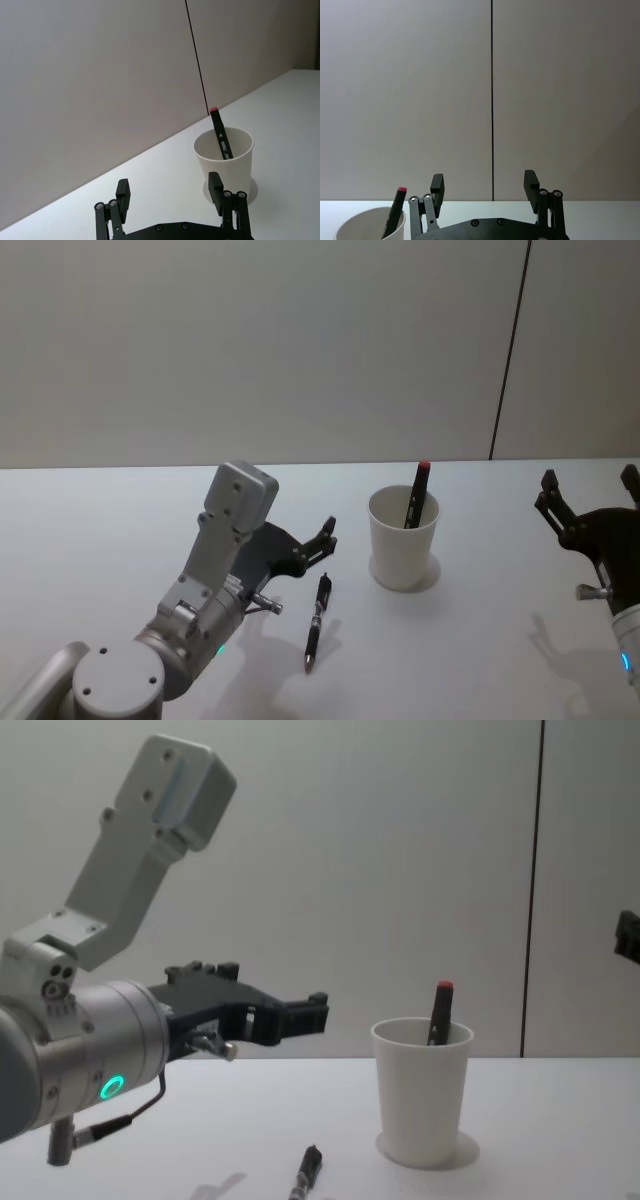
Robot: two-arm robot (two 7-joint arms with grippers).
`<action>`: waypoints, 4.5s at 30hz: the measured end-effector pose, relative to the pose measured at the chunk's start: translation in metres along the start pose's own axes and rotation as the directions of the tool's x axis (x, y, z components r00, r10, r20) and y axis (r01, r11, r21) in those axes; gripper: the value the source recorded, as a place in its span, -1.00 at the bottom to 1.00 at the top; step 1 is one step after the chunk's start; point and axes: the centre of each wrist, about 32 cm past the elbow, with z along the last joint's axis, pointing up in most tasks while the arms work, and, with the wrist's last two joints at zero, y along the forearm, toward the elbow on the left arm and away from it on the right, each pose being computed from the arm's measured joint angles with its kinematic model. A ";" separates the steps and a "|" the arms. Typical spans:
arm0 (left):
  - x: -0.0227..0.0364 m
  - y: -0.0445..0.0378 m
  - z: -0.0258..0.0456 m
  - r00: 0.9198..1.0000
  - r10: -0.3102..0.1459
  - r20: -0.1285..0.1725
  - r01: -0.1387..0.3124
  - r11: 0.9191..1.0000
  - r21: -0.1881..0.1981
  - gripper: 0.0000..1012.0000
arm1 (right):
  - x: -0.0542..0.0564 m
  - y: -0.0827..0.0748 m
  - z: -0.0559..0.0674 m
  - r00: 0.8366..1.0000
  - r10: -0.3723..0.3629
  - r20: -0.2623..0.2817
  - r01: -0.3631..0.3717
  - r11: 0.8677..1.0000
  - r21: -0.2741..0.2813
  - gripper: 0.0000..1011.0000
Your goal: Place the pen into the pen holder.
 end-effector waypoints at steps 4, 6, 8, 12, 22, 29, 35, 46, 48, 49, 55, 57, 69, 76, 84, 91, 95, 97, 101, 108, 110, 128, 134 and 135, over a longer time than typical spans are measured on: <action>-0.0016 -0.0003 0.0031 1.000 0.001 -0.014 -0.001 0.999 0.045 0.98 | 0.000 0.000 0.000 1.000 -0.002 0.000 0.002 1.000 -0.001 0.98; -0.0031 -0.0009 0.0064 1.000 0.006 -0.026 -0.004 0.996 0.087 0.98 | 0.000 0.000 0.000 1.000 -0.002 0.000 0.002 1.000 -0.001 0.98; -0.0036 -0.0011 0.0073 1.000 0.007 -0.029 -0.004 0.995 0.098 0.98 | 0.000 0.000 0.000 1.000 -0.002 0.000 0.002 1.000 -0.001 0.98; -0.0070 -0.0029 0.0139 0.999 0.022 -0.042 -0.014 0.985 0.174 0.98 | 0.000 0.000 0.000 1.000 -0.003 -0.001 0.003 1.000 -0.001 0.98; -0.0165 -0.0082 0.0257 0.998 0.043 -0.042 -0.029 0.957 0.289 0.98 | 0.000 -0.001 0.000 1.000 -0.004 -0.001 0.004 1.000 -0.001 0.98; -0.0246 -0.0147 0.0349 0.998 0.050 -0.045 -0.029 0.926 0.375 0.98 | 0.000 -0.001 0.000 1.000 -0.004 -0.001 0.004 1.000 -0.001 0.98; -0.0300 -0.0208 0.0397 0.997 0.053 -0.051 -0.025 0.896 0.443 0.98 | 0.000 -0.001 0.000 1.000 -0.004 -0.001 0.004 1.000 -0.001 0.98; -0.0416 -0.0355 0.0428 0.996 0.049 -0.069 -0.002 0.823 0.569 0.98 | 0.000 -0.001 0.000 1.000 -0.004 -0.001 0.004 1.000 -0.001 0.98; -0.0430 -0.0378 0.0423 0.996 0.049 -0.073 0.003 0.814 0.580 0.97 | 0.000 -0.001 0.000 1.000 -0.004 -0.001 0.004 1.000 -0.001 0.98; -0.0435 -0.0388 0.0419 0.996 0.049 -0.074 0.004 0.812 0.584 0.98 | 0.000 -0.001 0.000 1.000 -0.004 -0.001 0.004 1.000 -0.001 0.98; -0.0468 -0.0462 0.0385 0.995 0.049 -0.086 0.015 0.788 0.615 0.98 | 0.000 -0.001 0.000 1.000 -0.004 -0.001 0.004 1.000 -0.001 0.98; -0.0474 -0.0483 0.0370 0.995 0.050 -0.088 0.016 0.781 0.624 0.98 | 0.000 -0.001 0.000 1.000 -0.004 -0.001 0.004 1.000 -0.001 0.98; -0.0494 -0.0555 0.0306 0.993 0.060 -0.097 0.018 0.761 0.648 0.65 | 0.000 -0.001 0.000 1.000 -0.004 -0.001 0.004 1.000 -0.001 0.98; -0.0480 -0.0581 0.0276 0.990 0.072 -0.124 0.028 0.755 0.656 0.23 | 0.000 -0.001 0.000 1.000 -0.004 -0.001 0.004 1.000 -0.001 0.98; -0.0466 -0.0597 0.0252 0.985 0.084 -0.152 0.038 0.751 0.660 -0.07 | 0.000 -0.001 0.000 1.000 -0.004 -0.001 0.004 1.000 -0.001 0.98; -0.0464 -0.0606 0.0236 0.982 0.093 -0.165 0.041 0.747 0.663 -0.28 | 0.000 -0.001 0.000 1.000 -0.004 -0.001 0.004 1.000 -0.001 0.98; -0.0464 -0.0606 0.0233 0.981 0.096 -0.169 0.041 0.747 0.664 -0.34 | 0.000 -0.001 0.000 1.000 -0.004 -0.001 0.004 1.000 -0.001 0.98; -0.0465 -0.0603 0.0234 0.981 0.096 -0.170 0.041 0.747 0.663 -0.37 | 0.000 -0.001 0.000 1.000 -0.004 -0.001 0.004 1.000 -0.001 0.98; -0.0467 -0.0596 0.0238 0.981 0.097 -0.170 0.040 0.749 0.661 -0.41 | 0.000 -0.001 0.000 1.000 -0.004 -0.001 0.004 1.000 -0.001 0.98; -0.0471 -0.0567 0.0263 0.981 0.096 -0.169 0.040 0.753 0.657 -0.60 | 0.000 -0.001 0.000 1.000 -0.004 -0.001 0.004 1.000 -0.001 0.98; -0.0471 -0.0559 0.0274 0.981 0.095 -0.169 0.040 0.755 0.654 -0.68 | 0.000 -0.001 0.000 1.000 -0.004 -0.001 0.004 1.000 -0.001 0.98; -0.0458 -0.0480 0.0368 0.983 0.093 -0.159 0.023 0.793 0.609 -0.73 | 0.000 -0.001 0.000 1.000 -0.004 -0.001 0.004 1.000 -0.001 0.98; -0.0450 -0.0440 0.0392 0.985 0.112 -0.131 -0.016 0.818 0.576 -0.73 | 0.000 -0.001 0.000 1.000 -0.004 -0.001 0.004 1.000 -0.001 0.98; -0.0449 -0.0436 0.0394 0.985 0.115 -0.126 -0.023 0.821 0.570 -0.73 | 0.000 -0.001 0.000 1.000 -0.004 -0.001 0.004 1.000 -0.001 0.98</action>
